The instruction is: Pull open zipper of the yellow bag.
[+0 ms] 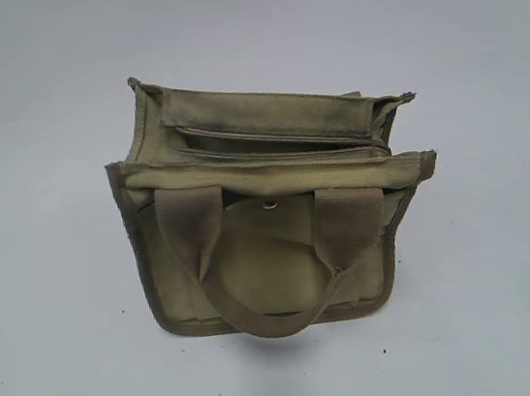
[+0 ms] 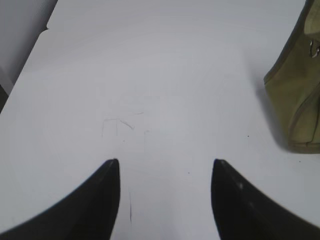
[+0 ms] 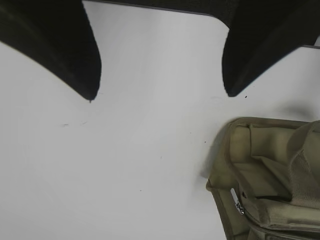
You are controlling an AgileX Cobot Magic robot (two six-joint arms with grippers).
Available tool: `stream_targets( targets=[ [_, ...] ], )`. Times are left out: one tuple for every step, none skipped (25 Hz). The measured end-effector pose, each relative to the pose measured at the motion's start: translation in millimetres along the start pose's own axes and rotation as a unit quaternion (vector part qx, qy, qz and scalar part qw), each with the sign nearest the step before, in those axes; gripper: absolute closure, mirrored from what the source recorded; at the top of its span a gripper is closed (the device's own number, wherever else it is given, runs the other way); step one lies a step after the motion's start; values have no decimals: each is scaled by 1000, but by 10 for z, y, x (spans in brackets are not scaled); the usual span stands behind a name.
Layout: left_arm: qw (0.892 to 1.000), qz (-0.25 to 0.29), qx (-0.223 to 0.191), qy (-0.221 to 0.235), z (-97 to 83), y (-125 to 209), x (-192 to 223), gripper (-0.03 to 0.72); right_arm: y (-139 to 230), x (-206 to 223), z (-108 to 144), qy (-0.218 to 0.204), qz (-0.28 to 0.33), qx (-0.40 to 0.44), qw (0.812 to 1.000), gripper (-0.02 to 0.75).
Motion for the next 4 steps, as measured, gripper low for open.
stream_targets(
  targets=[
    [1000,0,0,0,0,0,0,244,0,0,0,0,0,0,1000,155],
    [1000,0,0,0,0,0,0,245,0,0,0,0,0,0,1000,155],
    [1000,0,0,0,0,0,0,245,0,0,0,0,0,0,1000,155],
    [1000,0,0,0,0,0,0,245,0,0,0,0,0,0,1000,155]
  ],
)
Point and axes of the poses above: a point on each arm's last joint axis where the gripper is mounted, x pointing out along that axis toward the gripper, z along the wrist's bending axis when the last joint is at zero, y = z × x, the point moved 9 cm from there along x, pointing out along that axis toward the gripper, and after that the axes turned 8 degrees about -x, right-handed, at the moved point
